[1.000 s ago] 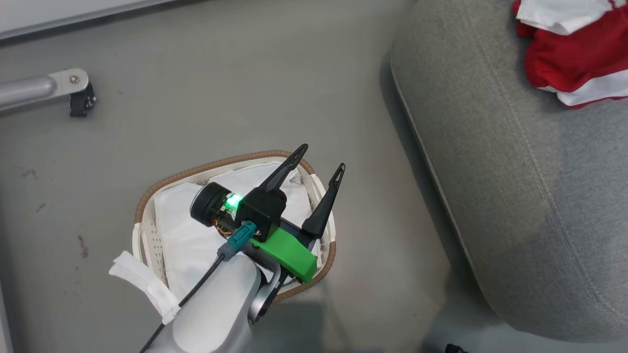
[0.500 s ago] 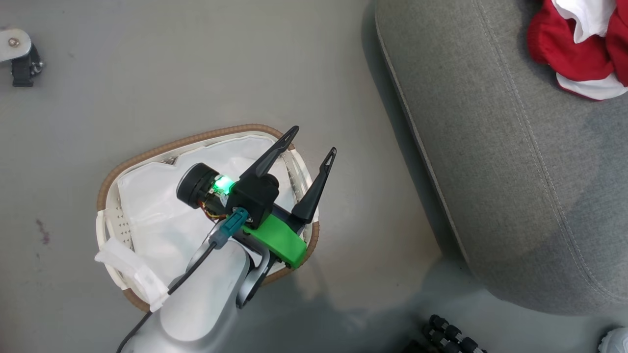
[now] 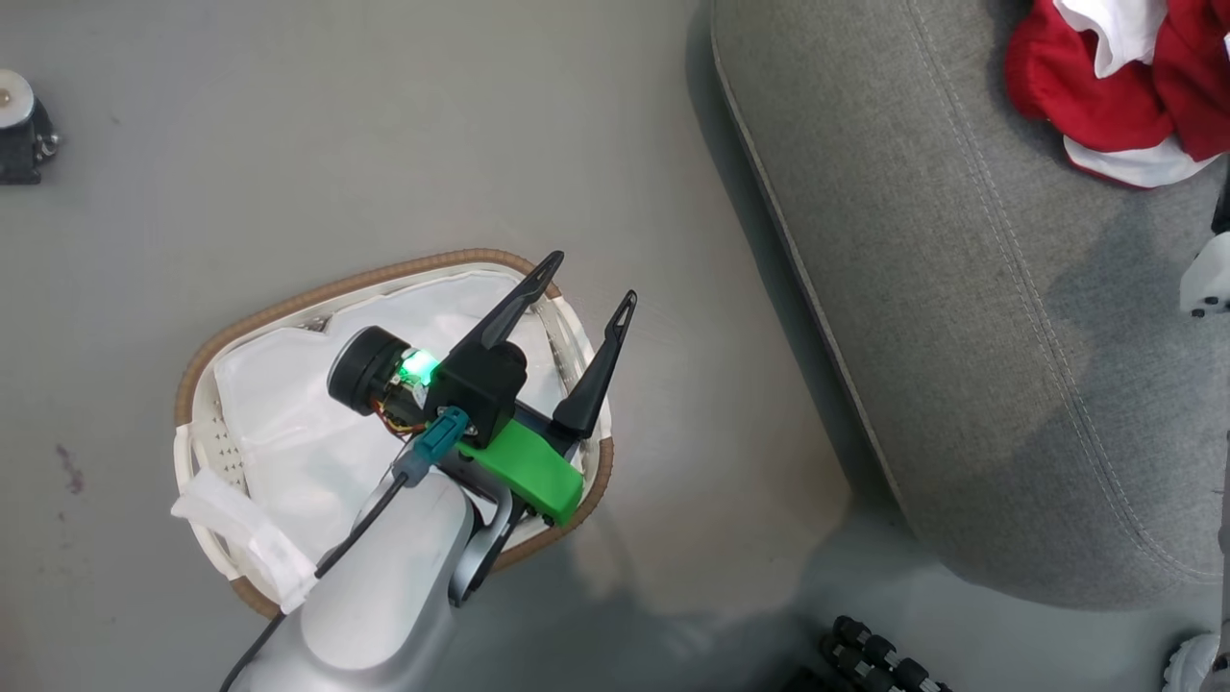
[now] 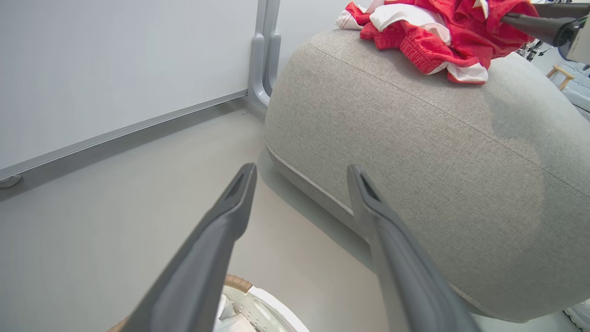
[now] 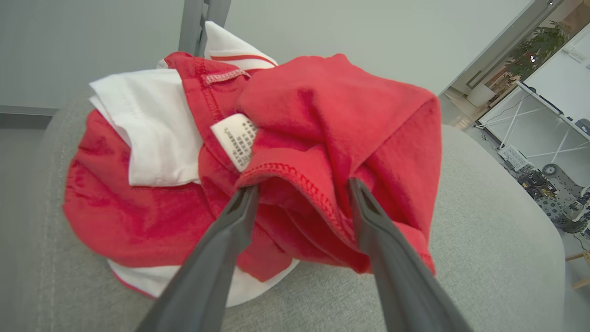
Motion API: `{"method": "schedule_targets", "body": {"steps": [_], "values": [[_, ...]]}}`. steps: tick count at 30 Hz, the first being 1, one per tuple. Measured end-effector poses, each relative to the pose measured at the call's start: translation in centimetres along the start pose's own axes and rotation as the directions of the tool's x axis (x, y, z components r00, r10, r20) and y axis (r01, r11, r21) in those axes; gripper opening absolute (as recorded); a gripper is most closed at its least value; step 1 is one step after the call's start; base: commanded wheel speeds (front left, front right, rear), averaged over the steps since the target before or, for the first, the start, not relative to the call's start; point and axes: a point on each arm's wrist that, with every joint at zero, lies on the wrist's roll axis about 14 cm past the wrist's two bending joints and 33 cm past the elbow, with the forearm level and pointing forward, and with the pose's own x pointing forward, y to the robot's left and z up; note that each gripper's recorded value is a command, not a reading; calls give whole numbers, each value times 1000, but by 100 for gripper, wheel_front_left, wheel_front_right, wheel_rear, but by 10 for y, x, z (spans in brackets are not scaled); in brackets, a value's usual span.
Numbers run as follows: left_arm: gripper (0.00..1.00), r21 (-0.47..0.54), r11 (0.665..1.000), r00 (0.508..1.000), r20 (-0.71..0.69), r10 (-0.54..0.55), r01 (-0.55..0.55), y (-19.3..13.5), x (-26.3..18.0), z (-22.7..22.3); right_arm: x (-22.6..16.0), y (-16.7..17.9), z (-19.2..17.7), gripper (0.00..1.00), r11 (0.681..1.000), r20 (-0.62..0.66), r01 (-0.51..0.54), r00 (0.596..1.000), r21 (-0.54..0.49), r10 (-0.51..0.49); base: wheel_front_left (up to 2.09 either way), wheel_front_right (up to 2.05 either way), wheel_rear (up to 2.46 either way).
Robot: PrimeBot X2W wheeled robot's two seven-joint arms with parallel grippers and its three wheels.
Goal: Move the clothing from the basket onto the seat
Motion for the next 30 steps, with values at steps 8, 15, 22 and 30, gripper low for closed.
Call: {"method": "schedule_targets", "body": {"steps": [8, 15, 22, 30], "values": [[100, 2, 999, 998, 40, 48, -48, 4, -8, 20, -18, 15, 18, 100, 999, 65, -45, 997, 7, 44, 0, 0, 0], [100, -6, 994, 989, 96, 110, -110, 5, -21, 46, -26, 10, 51, 100, 998, 158, -68, 985, -13, 69, 0, 0, 0], [100, -24, 974, 959, 171, 225, -224, 17, -50, 78, -29, 28, 89, 100, 992, 255, -130, 959, 7, 124, 0, 0, 0], [100, -58, 901, 868, 247, 430, -430, 50, -113, 105, -40, 90, 127, 100, 955, 342, -280, 911, 101, 231, 0, 0, 0]]}}
